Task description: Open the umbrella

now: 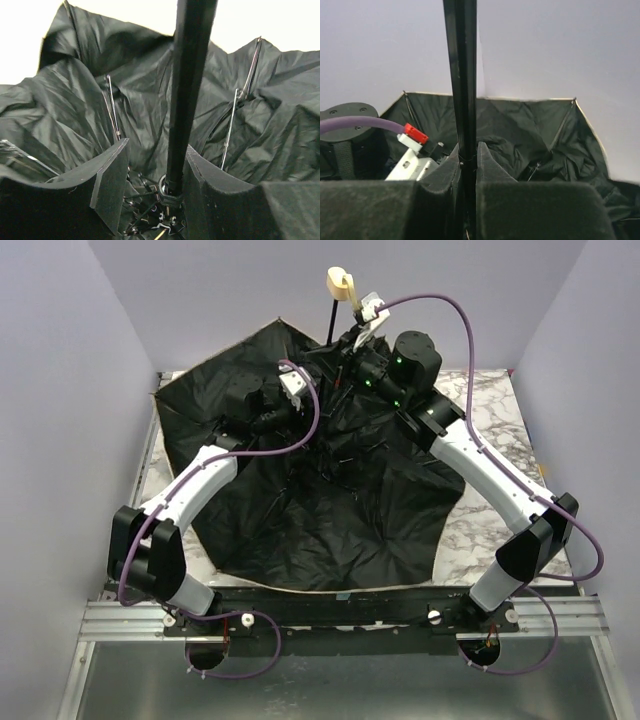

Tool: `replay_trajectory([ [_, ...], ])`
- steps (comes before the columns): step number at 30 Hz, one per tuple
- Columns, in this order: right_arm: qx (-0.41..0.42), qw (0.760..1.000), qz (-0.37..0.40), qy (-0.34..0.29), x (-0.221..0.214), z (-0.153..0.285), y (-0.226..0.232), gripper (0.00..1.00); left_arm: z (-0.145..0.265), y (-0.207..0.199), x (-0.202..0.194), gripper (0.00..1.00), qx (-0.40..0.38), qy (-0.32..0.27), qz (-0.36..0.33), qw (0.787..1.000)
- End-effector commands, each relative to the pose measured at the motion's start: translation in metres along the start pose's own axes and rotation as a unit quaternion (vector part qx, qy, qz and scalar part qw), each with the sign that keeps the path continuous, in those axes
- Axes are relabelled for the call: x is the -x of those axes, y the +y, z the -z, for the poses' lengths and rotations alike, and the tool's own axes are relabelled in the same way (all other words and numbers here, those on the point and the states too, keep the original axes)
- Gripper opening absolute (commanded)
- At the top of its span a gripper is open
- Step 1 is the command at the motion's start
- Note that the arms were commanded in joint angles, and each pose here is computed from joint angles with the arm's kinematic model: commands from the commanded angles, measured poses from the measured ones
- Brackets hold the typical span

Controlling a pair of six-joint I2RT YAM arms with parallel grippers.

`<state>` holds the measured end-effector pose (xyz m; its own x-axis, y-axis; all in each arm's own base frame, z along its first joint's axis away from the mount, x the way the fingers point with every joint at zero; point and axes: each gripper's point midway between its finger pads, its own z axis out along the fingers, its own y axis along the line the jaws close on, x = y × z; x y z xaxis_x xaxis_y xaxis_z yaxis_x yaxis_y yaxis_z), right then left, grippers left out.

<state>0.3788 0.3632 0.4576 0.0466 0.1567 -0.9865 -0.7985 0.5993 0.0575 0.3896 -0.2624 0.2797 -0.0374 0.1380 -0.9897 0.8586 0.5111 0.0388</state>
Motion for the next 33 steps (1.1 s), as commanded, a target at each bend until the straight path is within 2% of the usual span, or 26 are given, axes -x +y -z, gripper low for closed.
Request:
replay_trajectory([
  [1, 0.020, 0.961, 0.049, -0.270, 0.198, 0.055, 0.029, 0.00, 0.016, 0.005, -0.128, 0.46, 0.029, 0.185, 0.115, 0.976],
  [10, 0.022, 0.958, 0.054, -0.282, 0.211, 0.061, 0.032, 0.00, 0.017, 0.012, -0.130, 0.45, 0.040, 0.197, 0.118, 0.972],
  [12, 0.025, 0.958, 0.053, -0.280, 0.210, 0.060, 0.033, 0.00, 0.017, 0.014, -0.126, 0.36, 0.040, 0.190, 0.112, 0.975],
  [15, 0.028, 0.963, 0.053, -0.264, 0.195, 0.057, 0.032, 0.00, 0.016, 0.015, -0.109, 0.08, 0.034, 0.167, 0.091, 0.981],
  [16, 0.028, 0.964, 0.053, -0.259, 0.190, 0.057, 0.032, 0.00, 0.016, 0.015, -0.100, 0.03, 0.033, 0.156, 0.082, 0.984],
  [17, 0.030, 0.967, 0.053, -0.249, 0.180, 0.056, 0.032, 0.00, 0.016, 0.017, -0.089, 0.00, 0.034, 0.143, 0.069, 0.987],
  [25, 0.027, 0.982, 0.043, -0.182, 0.115, 0.057, 0.027, 0.01, 0.018, 0.022, 0.000, 0.00, 0.033, 0.051, 0.003, 0.998],
  [27, 0.034, 0.984, 0.050, -0.167, 0.100, 0.059, 0.029, 0.13, 0.019, 0.022, 0.019, 0.00, 0.033, 0.032, -0.005, 0.999],
  [30, 0.045, 0.987, 0.062, -0.140, 0.073, 0.063, 0.032, 0.47, 0.021, 0.022, 0.043, 0.00, 0.032, 0.011, -0.011, 0.999],
  [33, 0.053, 0.990, 0.073, -0.112, 0.044, 0.070, 0.033, 0.69, 0.021, 0.020, 0.063, 0.00, 0.027, -0.007, -0.010, 1.000],
])
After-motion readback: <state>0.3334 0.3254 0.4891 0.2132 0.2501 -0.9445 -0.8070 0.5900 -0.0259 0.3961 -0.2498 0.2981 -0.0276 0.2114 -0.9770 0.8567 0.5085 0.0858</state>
